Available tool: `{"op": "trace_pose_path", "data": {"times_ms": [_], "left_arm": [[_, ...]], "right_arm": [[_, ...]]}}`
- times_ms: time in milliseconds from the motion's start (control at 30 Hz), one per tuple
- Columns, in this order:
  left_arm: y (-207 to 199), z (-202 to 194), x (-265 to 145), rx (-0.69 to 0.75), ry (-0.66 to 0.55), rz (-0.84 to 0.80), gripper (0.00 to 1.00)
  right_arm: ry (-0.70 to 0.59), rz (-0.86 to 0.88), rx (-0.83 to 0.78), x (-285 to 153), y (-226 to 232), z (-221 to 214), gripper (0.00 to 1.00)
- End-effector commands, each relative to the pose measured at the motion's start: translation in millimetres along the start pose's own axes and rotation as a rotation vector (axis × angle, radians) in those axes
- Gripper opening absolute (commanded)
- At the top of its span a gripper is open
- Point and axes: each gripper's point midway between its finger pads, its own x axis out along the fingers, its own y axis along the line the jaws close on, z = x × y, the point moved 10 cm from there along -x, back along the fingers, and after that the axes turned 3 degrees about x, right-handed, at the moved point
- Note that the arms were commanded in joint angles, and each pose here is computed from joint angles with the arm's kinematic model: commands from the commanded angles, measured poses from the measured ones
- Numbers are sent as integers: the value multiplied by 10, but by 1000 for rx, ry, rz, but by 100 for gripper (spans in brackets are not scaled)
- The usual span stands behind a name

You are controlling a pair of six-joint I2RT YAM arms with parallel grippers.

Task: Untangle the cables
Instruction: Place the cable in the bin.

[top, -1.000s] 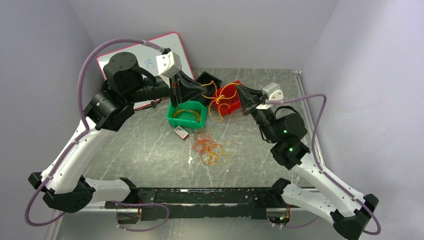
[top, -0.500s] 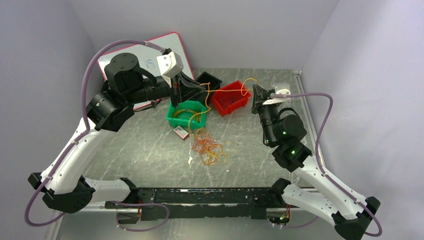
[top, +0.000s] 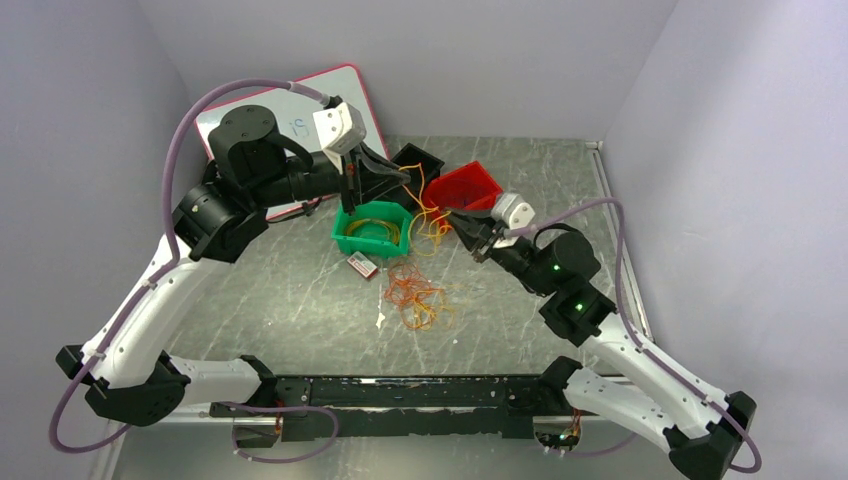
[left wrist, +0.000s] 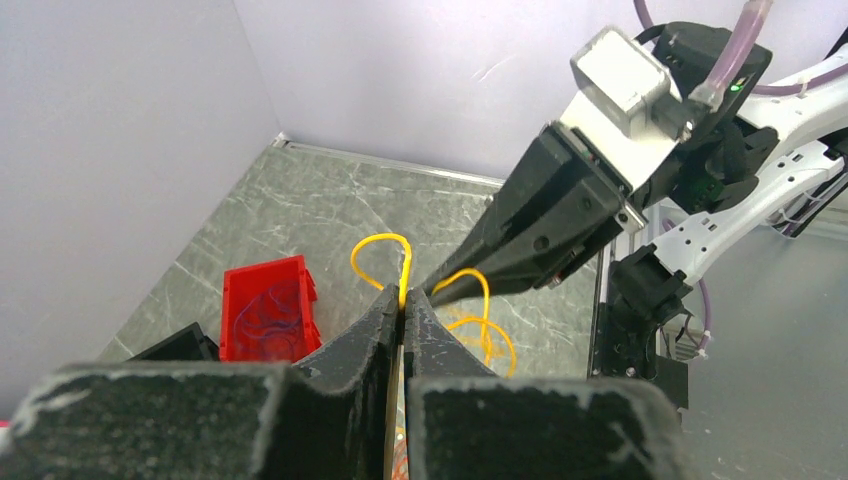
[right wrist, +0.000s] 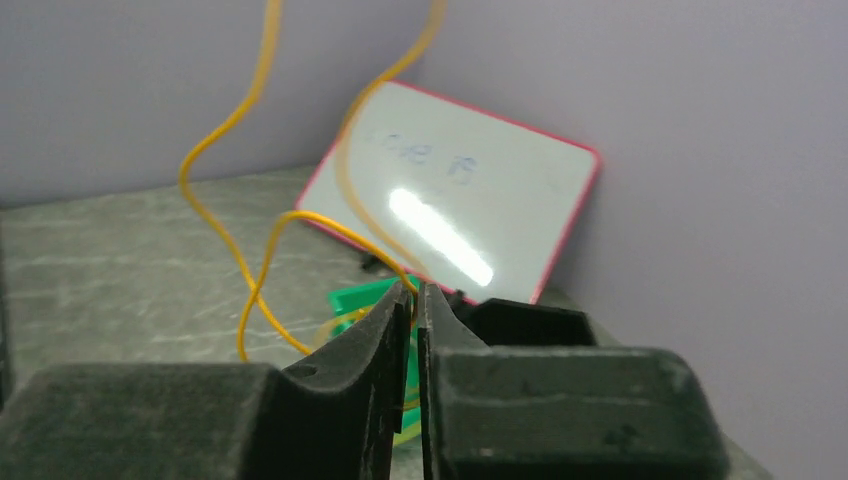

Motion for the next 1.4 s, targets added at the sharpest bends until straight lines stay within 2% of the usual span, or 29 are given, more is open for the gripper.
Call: {"op": "trace_pose_path", "data": {"times_ms": [0,133,300,467,800,967,1133,1367], "left_arm": [[-16,99,-18,24,-31,-7,7],[-19,93,-21,23,-28,-8,7],[-25,79,-27,20,-31,-8,7],[-21,66,-14,18,-28,-14,7],[-13,67,-15,22,-25,-6,7],[-15,67,-21,23,-24,-3,7],[-11,63,-17,24,-25,-1,7],[0,43,11,20,-24,-5,7]], "right_arm": [[-33,229,23,53,168,36,12],[-40,266,26,61,198,32,16],[-37,252,27,92,189,-1,33],[-58,248,31,169,186,-23,42],[-73,274,42,187,214,-49,54],[-49,227,11,72,169,-1,58],[-44,200,0,-54,151,63,72],[-71,278,22,-8,217,64,93]]}}
